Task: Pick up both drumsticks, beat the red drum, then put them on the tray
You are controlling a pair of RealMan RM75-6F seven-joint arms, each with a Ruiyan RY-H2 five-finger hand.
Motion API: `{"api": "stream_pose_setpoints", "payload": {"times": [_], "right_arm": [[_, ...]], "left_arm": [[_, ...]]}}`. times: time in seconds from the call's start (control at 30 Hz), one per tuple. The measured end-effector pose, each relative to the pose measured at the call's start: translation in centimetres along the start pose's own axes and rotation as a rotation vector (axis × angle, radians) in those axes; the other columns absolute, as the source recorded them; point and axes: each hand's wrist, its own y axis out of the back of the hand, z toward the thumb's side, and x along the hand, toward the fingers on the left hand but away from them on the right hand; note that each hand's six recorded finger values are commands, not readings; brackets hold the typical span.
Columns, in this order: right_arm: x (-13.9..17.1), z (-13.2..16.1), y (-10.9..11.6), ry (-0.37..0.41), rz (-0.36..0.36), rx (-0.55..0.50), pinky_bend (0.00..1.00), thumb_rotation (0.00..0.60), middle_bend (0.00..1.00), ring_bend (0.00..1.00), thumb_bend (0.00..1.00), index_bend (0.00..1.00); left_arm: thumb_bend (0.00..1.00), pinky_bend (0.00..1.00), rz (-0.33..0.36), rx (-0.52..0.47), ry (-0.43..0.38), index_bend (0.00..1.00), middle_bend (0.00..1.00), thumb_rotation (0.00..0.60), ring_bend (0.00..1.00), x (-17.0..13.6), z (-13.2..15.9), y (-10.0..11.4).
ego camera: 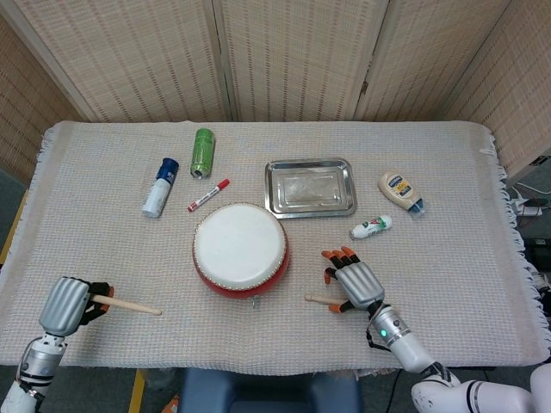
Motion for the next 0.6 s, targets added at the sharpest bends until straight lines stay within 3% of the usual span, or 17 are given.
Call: {"api": "stream_pose_setpoints", "payload": {"times": [0.3, 0.6], "right_arm": [[0.0, 0.1, -1.3, 0.013, 0.024, -0.021, 0.07, 0.523, 0.08, 0.00, 0.22, 0.52], [0.4, 0.0, -2.1, 0.011, 0.053, -0.011, 0.07, 0.522, 0.08, 0.00, 0.23, 0.52]], "left_arm": [[0.58, 1.00, -0.002, 0.001, 0.017, 0.96, 1.00, 0.600, 1.00, -0.3, -0.5, 0.1], [0.58, 1.00, -0.004, -0.005, 0.024, 0.95, 1.00, 0.600, 1.00, -0.4, -0.7, 0.1]]}}
